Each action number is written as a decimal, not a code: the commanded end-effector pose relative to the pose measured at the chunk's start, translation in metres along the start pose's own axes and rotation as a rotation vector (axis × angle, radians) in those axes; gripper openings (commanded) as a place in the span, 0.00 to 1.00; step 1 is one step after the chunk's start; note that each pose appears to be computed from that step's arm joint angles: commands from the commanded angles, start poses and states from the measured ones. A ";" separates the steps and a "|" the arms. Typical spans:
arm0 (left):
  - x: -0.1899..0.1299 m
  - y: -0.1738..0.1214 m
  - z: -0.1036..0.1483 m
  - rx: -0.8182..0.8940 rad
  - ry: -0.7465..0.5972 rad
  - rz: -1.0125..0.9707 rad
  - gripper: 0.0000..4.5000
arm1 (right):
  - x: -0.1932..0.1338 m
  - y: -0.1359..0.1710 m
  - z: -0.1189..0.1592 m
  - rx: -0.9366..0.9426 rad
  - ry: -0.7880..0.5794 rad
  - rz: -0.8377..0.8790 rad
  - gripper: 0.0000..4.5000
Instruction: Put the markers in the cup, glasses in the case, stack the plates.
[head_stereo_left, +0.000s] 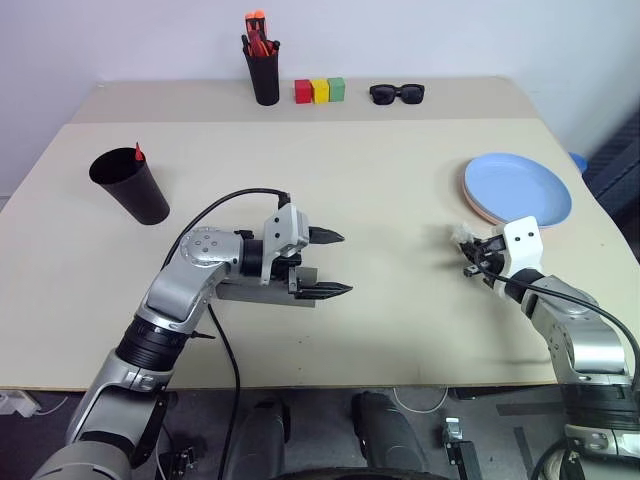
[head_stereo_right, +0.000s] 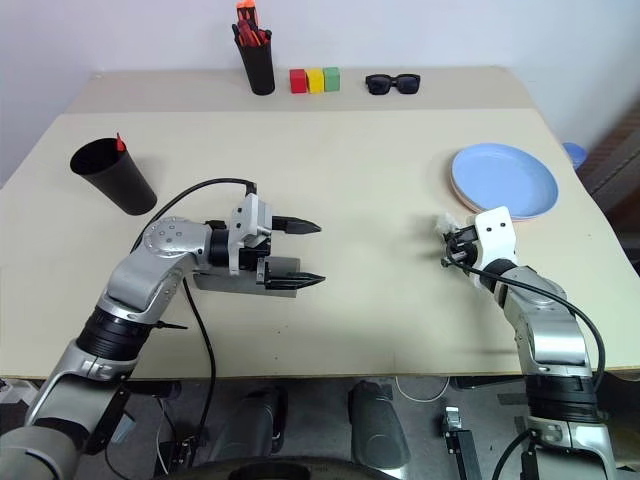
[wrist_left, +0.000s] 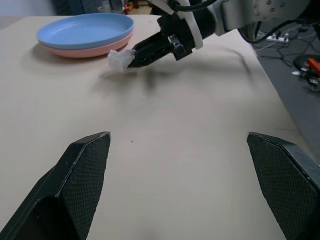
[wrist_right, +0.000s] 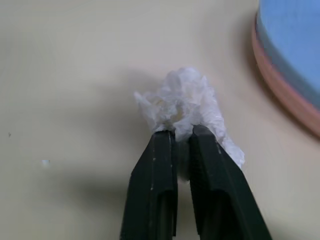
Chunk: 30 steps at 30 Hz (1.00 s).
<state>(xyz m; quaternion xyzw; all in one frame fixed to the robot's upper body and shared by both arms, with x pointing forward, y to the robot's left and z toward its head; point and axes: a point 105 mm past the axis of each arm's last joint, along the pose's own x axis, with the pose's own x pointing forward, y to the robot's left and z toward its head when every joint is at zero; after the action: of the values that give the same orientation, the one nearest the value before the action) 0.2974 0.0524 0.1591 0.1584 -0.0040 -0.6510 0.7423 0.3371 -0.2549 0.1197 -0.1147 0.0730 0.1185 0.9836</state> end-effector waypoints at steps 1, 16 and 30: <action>-0.002 -0.001 0.010 0.032 -0.026 0.011 1.00 | -0.002 -0.015 0.056 -0.040 -0.219 -0.075 0.07; -0.007 0.017 0.019 0.029 -0.064 0.160 1.00 | 0.064 -0.078 0.047 -0.133 -0.151 -0.259 0.47; -0.078 0.061 0.029 0.018 -0.216 0.731 1.00 | 0.036 -0.029 0.091 -0.078 -0.526 -0.067 1.00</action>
<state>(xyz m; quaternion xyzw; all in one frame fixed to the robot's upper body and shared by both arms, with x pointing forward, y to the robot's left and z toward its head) 0.3422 0.1149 0.2049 0.0796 -0.1148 -0.3870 0.9114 0.4011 -0.2651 0.1872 -0.1332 -0.1500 0.0802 0.9764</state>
